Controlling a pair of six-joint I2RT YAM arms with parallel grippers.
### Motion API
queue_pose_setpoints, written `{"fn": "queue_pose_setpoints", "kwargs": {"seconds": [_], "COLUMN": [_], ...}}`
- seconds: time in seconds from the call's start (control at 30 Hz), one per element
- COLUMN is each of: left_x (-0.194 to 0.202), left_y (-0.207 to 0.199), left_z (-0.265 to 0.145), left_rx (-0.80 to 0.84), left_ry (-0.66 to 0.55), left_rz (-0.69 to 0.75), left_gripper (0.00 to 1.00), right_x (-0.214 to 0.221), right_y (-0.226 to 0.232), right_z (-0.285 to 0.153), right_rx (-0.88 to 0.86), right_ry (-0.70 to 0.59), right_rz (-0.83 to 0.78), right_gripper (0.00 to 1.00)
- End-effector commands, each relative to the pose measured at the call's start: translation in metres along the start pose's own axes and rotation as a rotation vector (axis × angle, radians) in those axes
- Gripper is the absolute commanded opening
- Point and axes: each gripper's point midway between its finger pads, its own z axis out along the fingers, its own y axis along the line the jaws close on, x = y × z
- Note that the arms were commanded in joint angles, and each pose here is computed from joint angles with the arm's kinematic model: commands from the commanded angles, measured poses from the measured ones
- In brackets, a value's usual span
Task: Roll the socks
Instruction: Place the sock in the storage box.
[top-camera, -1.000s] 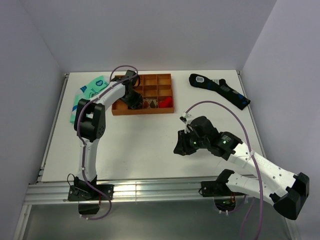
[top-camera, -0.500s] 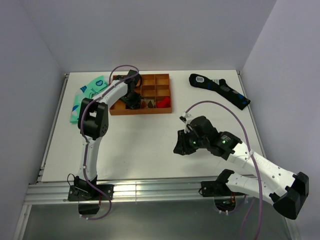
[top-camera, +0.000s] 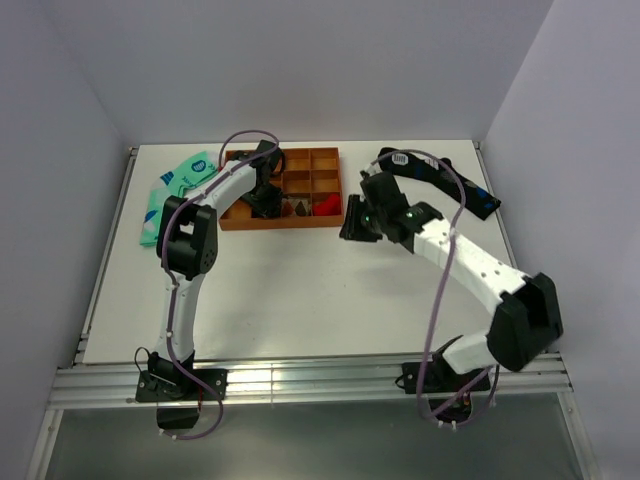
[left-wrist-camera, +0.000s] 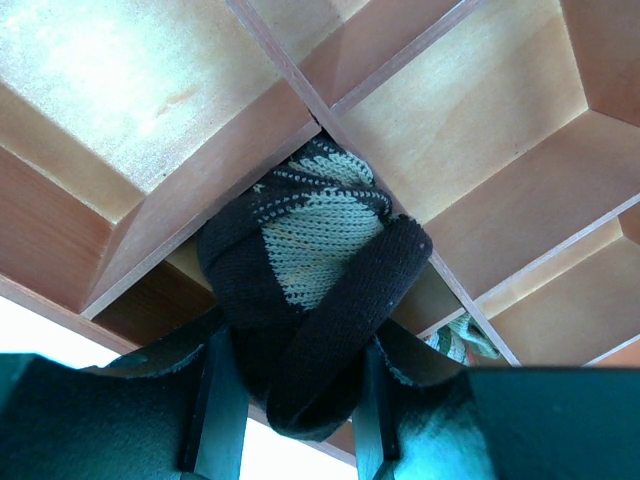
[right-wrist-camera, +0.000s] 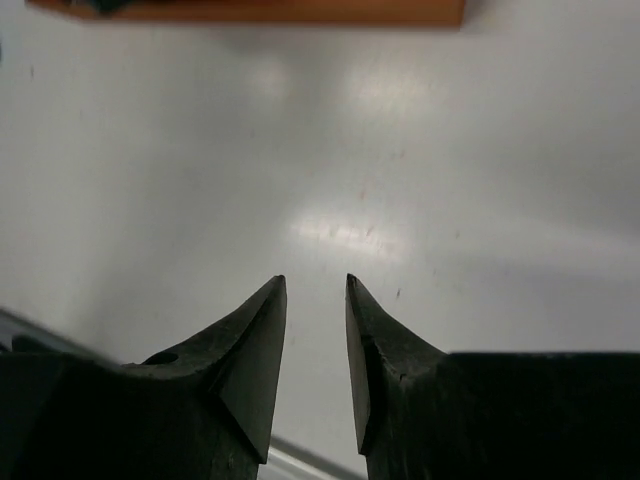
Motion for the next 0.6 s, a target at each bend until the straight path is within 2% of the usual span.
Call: {"fn": "queue_pose_setpoints", "kwargs": {"seconds": [0.0, 0.07, 0.1, 0.13, 0.17, 0.2, 0.23, 0.3, 0.57], "left_x": [-0.016, -0.017, -0.02, -0.023, -0.023, -0.027, -0.029, -0.034, -0.039], "left_y": [0.064, 0.063, 0.065, 0.068, 0.068, 0.07, 0.07, 0.071, 0.07], "left_z": [0.037, 0.036, 0.035, 0.037, 0.037, 0.038, 0.038, 0.038, 0.046], "left_rx": [-0.248, -0.245, -0.246, -0.248, -0.248, -0.252, -0.252, -0.254, -0.255], "left_ry": [-0.083, -0.081, -0.084, -0.082, -0.082, -0.083, -0.085, -0.088, -0.087], "left_rz": [0.067, 0.078, 0.083, 0.083, 0.083, 0.085, 0.085, 0.091, 0.101], "left_gripper": [0.0, 0.0, 0.0, 0.0, 0.0, 0.0, 0.0, 0.0, 0.0], "right_x": [-0.054, -0.082, -0.078, -0.103, -0.105, -0.098, -0.113, -0.111, -0.139], "right_y": [-0.011, -0.02, -0.033, -0.04, -0.042, -0.052, -0.049, -0.066, -0.076], "right_z": [0.035, 0.051, 0.077, 0.104, 0.104, 0.125, 0.13, 0.15, 0.163], "right_rx": [0.058, 0.081, 0.118, 0.136, 0.138, 0.167, 0.159, 0.218, 0.2], "right_ry": [-0.109, -0.139, -0.091, -0.097, -0.102, -0.065, -0.082, -0.056, -0.102], "right_rz": [0.033, 0.057, 0.068, 0.076, 0.079, 0.089, 0.082, 0.081, 0.068], "right_gripper": [0.39, 0.4, 0.4, 0.43, 0.43, 0.43, 0.43, 0.43, 0.43]}}
